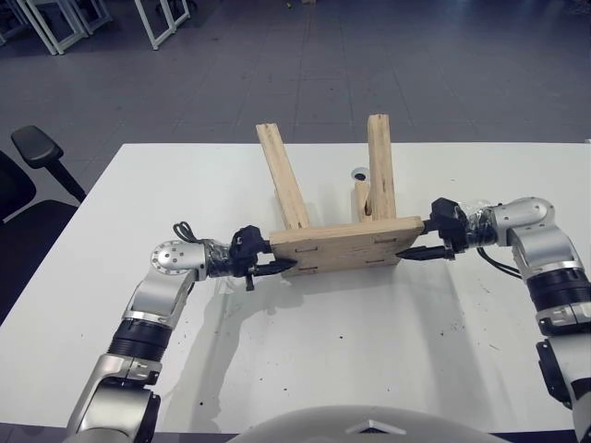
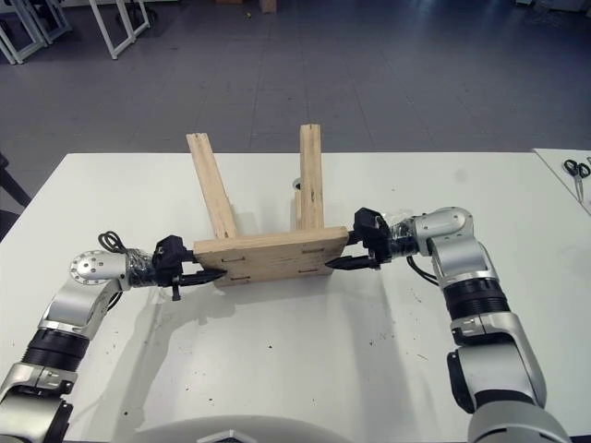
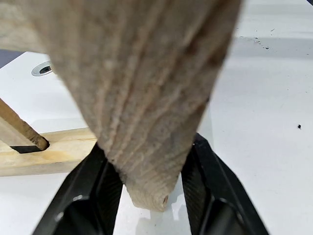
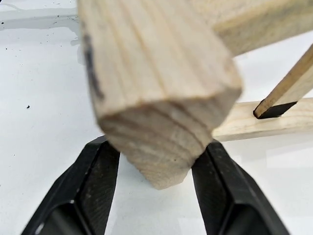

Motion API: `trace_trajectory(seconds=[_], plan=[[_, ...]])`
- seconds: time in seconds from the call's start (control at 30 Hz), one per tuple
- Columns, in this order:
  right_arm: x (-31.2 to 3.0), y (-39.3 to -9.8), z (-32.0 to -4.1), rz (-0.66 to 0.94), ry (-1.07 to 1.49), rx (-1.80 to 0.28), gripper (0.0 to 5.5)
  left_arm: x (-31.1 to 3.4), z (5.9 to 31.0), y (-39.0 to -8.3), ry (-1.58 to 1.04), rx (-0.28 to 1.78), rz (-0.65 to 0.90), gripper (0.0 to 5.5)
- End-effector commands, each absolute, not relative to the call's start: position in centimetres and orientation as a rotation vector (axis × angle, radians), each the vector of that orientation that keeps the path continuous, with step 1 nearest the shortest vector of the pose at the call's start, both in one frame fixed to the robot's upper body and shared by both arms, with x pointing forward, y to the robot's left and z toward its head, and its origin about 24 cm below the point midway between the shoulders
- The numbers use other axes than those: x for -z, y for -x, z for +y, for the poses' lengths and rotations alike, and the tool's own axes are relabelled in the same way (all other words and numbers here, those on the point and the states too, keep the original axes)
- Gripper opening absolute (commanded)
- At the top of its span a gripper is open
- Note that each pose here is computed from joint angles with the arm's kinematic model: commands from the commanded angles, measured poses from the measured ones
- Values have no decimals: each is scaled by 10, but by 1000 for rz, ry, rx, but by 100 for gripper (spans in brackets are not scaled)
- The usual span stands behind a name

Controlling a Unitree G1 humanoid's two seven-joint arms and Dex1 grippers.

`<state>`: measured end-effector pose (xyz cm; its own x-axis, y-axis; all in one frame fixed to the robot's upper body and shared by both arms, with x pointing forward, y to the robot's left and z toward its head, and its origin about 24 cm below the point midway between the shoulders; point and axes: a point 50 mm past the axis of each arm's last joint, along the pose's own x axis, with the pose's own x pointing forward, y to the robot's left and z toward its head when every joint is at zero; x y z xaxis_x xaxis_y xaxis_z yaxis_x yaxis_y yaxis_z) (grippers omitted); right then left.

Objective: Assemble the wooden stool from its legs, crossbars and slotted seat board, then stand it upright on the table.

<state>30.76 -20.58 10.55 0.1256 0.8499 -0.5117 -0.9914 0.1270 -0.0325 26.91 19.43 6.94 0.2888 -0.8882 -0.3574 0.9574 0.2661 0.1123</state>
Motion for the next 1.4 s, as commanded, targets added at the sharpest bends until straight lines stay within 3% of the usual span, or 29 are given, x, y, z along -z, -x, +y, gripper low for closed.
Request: trace_trajectory(seconds=[0.03,0.13,0.37,0.47,0.53,0.6,0.7,0.8,0.9,1.0,1.13,1.27,1.4], plan=[[-107,-303,-199,357,422,-1429,174,-77,208,-278,-350,1304,275,151],[-119,-300,-198,322,262,-1442,148,-95,211,-280,-268,1392,287,145],[-217,-293,-214,143,-551,-1547,146,-220,203,-286,519,1572,200,134],[-241,-324,-215,48,-968,-1298,134,-241,191,-310,852,1445,167,130],[-248,-359,-197,-3,-1213,-967,131,-242,173,-340,1041,1204,154,130],[-238,-384,-185,69,-1414,-661,131,-238,160,-366,1226,973,191,130],[-221,-405,-182,167,-1515,-348,131,-227,149,-392,1419,632,259,130],[-221,-417,-173,202,-1625,-201,132,-219,147,-411,1633,351,311,130],[-219,-423,-159,277,-1631,-94,132,-215,132,-420,1647,219,393,130],[-198,-422,-145,409,-1446,-105,141,-198,123,-421,1568,118,461,130],[-181,-417,-146,458,-1308,-222,209,-172,125,-418,1524,69,536,193],[-176,-415,-157,433,-1282,-271,280,-170,131,-415,1543,154,521,258],[-169,-410,-168,443,-1244,-285,354,-172,146,-413,1521,178,481,261]])
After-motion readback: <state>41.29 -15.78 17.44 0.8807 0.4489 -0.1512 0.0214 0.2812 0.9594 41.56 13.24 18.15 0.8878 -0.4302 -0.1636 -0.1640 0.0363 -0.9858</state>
